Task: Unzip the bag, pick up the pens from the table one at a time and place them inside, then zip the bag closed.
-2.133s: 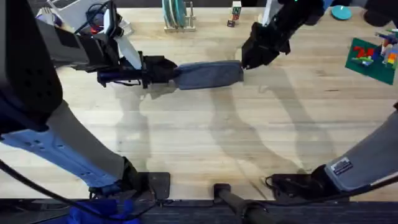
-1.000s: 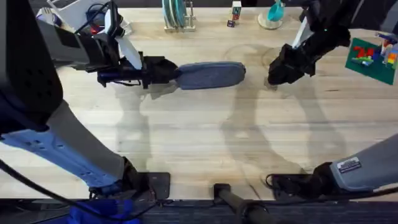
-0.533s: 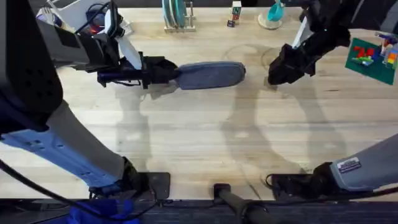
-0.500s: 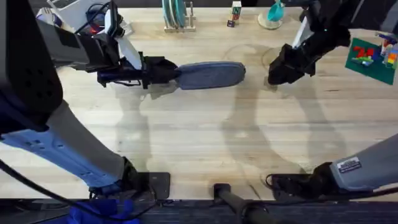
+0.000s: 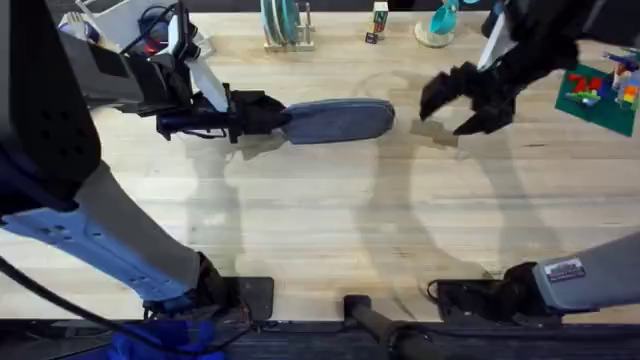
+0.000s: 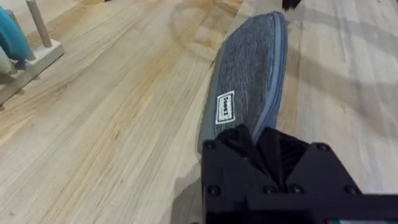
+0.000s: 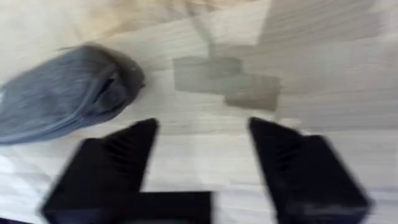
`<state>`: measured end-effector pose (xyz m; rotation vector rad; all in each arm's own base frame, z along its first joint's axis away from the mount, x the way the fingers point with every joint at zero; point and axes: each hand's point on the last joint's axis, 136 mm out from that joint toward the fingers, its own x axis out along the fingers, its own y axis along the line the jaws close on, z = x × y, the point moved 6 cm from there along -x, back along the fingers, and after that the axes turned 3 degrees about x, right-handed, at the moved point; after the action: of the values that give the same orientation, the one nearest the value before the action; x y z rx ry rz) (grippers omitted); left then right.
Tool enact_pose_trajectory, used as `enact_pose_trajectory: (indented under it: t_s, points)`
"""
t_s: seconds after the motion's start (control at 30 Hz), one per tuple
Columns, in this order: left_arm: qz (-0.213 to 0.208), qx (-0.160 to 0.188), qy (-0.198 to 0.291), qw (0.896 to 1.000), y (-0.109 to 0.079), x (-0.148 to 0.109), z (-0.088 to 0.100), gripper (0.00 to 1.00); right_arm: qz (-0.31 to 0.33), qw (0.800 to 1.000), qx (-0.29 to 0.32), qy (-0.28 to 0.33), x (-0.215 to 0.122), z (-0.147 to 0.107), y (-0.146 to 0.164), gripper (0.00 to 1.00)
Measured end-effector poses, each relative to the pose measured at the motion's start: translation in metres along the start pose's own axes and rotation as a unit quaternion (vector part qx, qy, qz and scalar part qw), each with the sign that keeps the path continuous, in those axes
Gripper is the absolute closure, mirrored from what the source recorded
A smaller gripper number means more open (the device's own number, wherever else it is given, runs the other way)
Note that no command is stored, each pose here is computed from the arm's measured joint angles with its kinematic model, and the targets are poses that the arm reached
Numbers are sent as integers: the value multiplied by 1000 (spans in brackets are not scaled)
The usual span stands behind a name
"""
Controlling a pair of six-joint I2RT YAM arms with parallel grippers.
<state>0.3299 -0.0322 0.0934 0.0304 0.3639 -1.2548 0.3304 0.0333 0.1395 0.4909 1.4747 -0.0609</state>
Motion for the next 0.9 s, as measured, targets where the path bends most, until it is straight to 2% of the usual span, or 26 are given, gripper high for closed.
enact_pose_trajectory:
  t_s: [0.03,0.1,0.63,0.67,0.7,0.83,0.87,0.9]
  points:
    - [0,0,0,1000,0,0,0,959,4,1000,-3,-11,-8,-1,2,69]
    - [0,-1,0,1000,0,0,0,959,12,999,-10,-30,-21,-3,5,12]
    - [0,0,0,1000,0,0,0,945,50,989,-47,-129,-113,-36,17,5]
    - [0,-1,1,1000,0,0,0,897,52,988,-51,-136,-118,-37,18,5]
    - [3,-1,8,1000,1,-1,-2,775,55,987,-54,-144,-123,-39,19,5]
    - [19,-6,22,1000,4,-7,-7,159,64,982,-62,-167,-138,-46,20,5]
    - [21,-9,24,999,5,-8,-8,45,66,981,-63,-172,-141,-47,20,5]
    - [23,-10,26,999,5,-9,-8,18,67,980,-64,-175,-143,-48,21,5]
